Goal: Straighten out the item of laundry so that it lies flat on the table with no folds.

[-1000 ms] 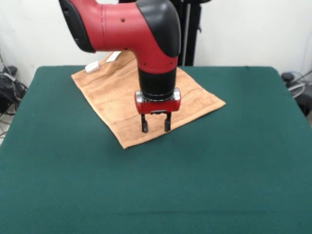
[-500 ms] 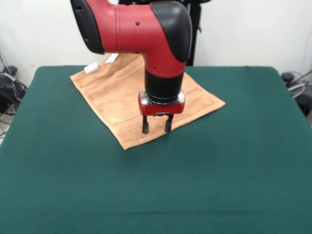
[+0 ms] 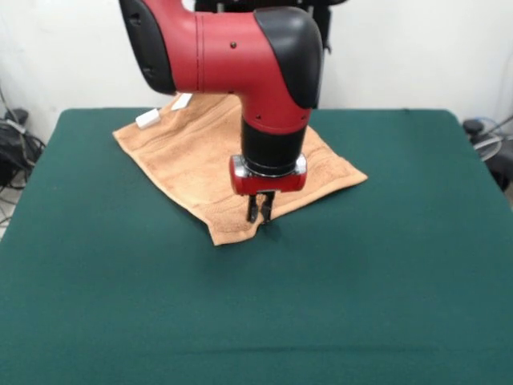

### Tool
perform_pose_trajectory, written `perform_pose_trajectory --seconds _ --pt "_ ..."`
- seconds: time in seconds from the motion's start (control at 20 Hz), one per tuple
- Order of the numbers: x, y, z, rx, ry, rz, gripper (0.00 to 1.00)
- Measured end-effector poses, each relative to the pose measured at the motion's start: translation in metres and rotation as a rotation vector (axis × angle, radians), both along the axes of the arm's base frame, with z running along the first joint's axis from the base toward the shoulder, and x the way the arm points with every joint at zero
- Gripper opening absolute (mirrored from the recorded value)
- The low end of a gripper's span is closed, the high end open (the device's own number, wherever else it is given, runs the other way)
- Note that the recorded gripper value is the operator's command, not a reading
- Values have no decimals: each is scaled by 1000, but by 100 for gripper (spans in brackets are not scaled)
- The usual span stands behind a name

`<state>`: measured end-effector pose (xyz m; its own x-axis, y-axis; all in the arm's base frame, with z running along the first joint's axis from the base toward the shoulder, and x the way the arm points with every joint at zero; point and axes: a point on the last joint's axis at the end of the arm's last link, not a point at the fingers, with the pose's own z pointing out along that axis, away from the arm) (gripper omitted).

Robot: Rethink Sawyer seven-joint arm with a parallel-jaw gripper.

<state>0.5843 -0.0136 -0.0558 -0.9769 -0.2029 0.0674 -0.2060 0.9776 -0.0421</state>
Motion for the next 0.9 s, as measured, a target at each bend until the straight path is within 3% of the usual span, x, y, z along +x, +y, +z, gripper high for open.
perform_pose_trajectory --seconds 0.6,0.9 --pt "1 -1 0 7 9 -12 0" --pt "9 -8 -1 51 62 -67 0"
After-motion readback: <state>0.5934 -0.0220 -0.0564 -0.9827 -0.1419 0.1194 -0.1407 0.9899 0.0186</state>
